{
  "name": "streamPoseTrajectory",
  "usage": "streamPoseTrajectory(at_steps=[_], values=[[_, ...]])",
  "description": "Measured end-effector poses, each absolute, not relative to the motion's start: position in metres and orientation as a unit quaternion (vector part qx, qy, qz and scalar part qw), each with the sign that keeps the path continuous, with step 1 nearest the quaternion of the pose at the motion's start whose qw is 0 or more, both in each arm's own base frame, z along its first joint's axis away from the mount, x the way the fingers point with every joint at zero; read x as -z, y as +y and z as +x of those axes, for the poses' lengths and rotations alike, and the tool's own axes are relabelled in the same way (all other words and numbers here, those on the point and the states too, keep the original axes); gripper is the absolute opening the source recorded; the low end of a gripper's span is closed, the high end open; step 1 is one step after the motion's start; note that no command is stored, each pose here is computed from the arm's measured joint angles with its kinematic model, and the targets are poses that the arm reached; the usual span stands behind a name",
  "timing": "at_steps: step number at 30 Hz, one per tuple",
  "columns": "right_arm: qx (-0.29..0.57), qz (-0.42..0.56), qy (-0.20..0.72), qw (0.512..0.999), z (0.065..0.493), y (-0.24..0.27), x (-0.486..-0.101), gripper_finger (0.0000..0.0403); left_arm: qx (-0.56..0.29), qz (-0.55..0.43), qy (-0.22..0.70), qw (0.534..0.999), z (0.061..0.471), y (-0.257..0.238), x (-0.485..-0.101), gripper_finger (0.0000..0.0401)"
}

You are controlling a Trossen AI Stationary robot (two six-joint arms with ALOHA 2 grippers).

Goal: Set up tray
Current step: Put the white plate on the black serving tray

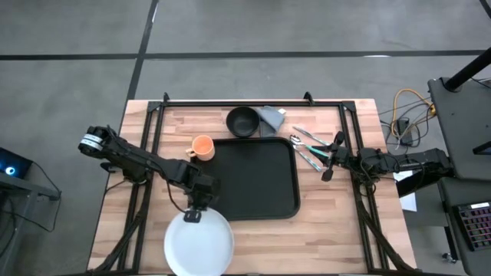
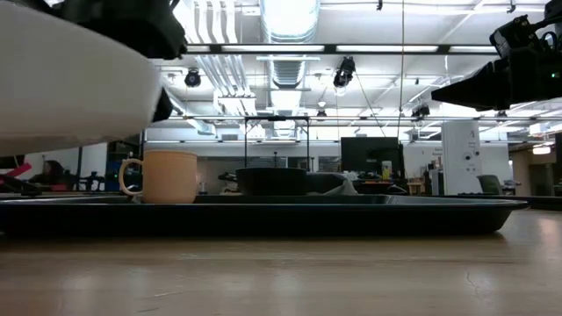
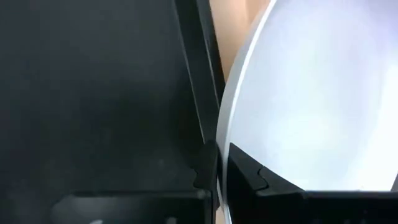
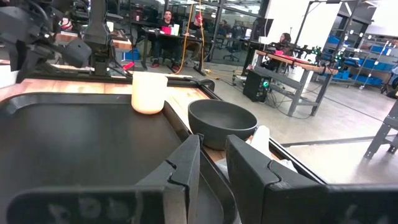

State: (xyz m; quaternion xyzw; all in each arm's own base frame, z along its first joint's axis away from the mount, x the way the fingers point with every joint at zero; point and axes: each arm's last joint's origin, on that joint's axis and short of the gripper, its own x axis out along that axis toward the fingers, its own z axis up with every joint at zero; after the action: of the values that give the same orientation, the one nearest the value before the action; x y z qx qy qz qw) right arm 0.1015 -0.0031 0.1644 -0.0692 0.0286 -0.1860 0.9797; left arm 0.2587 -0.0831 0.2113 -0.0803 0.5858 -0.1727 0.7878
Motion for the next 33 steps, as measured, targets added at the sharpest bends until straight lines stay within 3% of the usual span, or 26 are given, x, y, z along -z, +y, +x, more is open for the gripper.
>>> streamPoseTrajectory(at_steps=[6, 14, 33], values=[[0.186, -0.069, 0.029, 0.980, 0.101, -0.003, -0.165, 0.0068, 0.115, -0.086, 0.586, 0.797, 0.260, -0.081, -0.211, 0.0000], [0.186, -0.069, 0.029, 0.980, 0.101, -0.003, -0.164, 0.0068, 0.116, -0.058, 0.609, 0.782, 0.255, -0.077, -0.213, 0.0000], [0.186, -0.069, 0.029, 0.980, 0.101, -0.003, -0.165, 0.0068, 0.104, 0.041, 0.573, 0.812, 0.282, -0.032, -0.274, 0.0000]])
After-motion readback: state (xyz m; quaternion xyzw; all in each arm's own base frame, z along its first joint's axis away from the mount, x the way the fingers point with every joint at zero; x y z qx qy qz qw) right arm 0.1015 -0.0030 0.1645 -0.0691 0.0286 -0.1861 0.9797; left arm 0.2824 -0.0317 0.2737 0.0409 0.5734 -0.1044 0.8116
